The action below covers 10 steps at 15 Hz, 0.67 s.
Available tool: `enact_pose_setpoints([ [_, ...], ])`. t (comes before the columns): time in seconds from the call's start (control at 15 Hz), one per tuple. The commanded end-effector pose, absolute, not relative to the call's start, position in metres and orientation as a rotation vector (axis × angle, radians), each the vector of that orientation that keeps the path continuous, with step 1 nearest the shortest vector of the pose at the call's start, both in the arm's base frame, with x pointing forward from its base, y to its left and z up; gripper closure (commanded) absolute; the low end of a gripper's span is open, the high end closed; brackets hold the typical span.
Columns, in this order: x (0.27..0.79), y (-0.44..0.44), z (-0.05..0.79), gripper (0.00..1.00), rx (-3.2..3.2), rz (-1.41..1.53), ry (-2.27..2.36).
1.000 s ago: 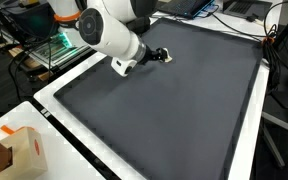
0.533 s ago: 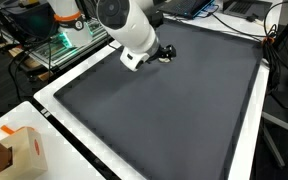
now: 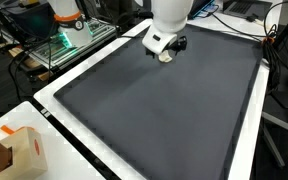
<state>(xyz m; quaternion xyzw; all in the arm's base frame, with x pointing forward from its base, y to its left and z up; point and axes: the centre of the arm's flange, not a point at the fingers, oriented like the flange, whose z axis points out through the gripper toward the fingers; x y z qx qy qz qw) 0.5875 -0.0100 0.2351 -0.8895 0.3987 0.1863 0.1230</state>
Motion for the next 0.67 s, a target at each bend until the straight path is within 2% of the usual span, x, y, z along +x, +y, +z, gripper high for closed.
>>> enact_pose_setpoints([
  [0.0, 0.615, 0.019, 0.235, 0.00, -2.756, 0.636, 1.112],
  [0.6, 0.647, 0.107, 0.227, 0.00, -3.196, 0.692, 0.836],
])
